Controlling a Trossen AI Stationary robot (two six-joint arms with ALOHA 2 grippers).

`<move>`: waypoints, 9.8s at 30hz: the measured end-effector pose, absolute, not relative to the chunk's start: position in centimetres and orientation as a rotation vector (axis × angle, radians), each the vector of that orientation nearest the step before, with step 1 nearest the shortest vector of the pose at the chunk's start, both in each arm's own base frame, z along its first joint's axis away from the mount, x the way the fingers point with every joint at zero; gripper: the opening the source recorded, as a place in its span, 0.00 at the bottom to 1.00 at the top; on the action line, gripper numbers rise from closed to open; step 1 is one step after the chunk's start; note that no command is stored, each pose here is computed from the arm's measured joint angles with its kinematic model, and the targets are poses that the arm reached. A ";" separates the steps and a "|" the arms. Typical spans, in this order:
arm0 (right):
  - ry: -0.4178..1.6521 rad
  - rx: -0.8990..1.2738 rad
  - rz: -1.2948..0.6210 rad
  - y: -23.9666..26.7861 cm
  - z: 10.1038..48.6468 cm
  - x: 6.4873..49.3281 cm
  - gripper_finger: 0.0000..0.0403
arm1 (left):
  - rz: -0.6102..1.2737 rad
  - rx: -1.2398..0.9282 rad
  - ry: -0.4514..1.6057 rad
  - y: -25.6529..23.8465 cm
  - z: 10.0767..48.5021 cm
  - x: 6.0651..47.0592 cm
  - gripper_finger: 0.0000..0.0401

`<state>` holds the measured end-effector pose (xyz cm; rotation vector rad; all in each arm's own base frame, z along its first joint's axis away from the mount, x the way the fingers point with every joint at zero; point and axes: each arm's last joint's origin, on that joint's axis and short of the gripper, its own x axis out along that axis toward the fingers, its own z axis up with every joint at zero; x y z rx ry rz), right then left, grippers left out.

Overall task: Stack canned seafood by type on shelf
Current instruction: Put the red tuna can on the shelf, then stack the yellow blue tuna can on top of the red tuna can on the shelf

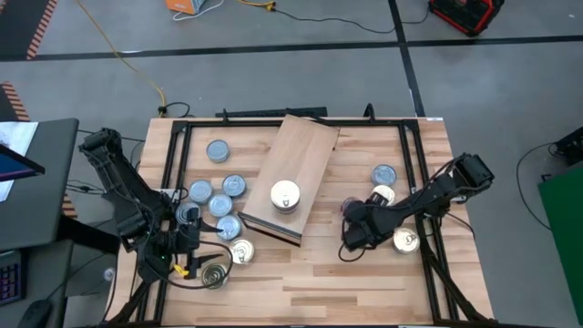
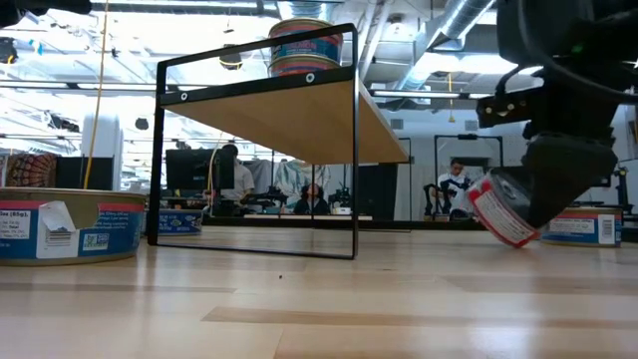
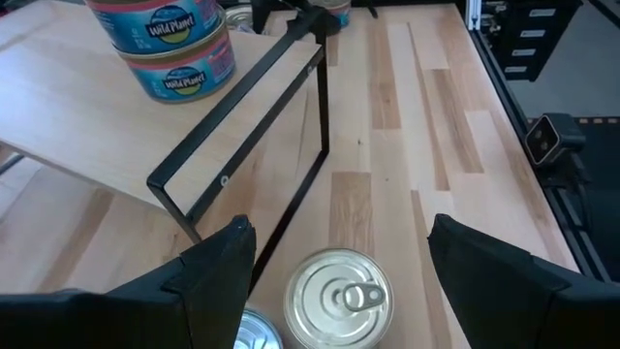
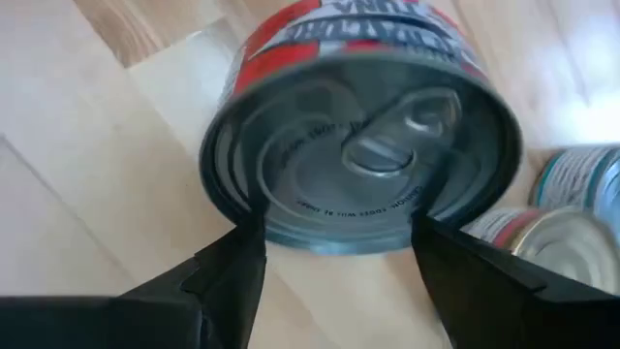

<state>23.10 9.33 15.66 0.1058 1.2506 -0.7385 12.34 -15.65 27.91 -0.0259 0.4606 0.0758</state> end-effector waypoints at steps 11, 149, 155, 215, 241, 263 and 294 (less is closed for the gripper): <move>1.249 0.127 -0.801 11.0 15.8 21.4 0.72 | 0.064 -0.038 0.472 -15.7 27.9 12.3 0.74; 1.013 0.414 -0.338 -11.3 33.9 25.9 0.68 | 0.139 0.094 0.328 -13.5 30.1 11.5 0.74; 1.287 0.495 -0.367 -8.7 28.3 22.2 0.68 | 0.126 0.097 0.336 -13.8 29.9 11.5 0.74; 1.396 0.465 -0.797 -8.6 23.4 21.9 0.58 | 0.161 0.098 0.376 -12.9 29.8 12.6 0.74; 1.367 0.764 -1.013 -7.4 23.8 20.0 0.98 | 0.122 0.077 0.401 -13.0 29.7 12.6 0.74; 1.245 0.790 -1.099 -9.5 20.1 19.2 0.96 | 0.113 0.045 0.426 -12.9 29.5 12.5 0.74; 1.251 0.761 -0.961 -11.0 18.4 18.5 0.55 | 0.099 0.051 0.440 -12.9 29.4 12.5 0.74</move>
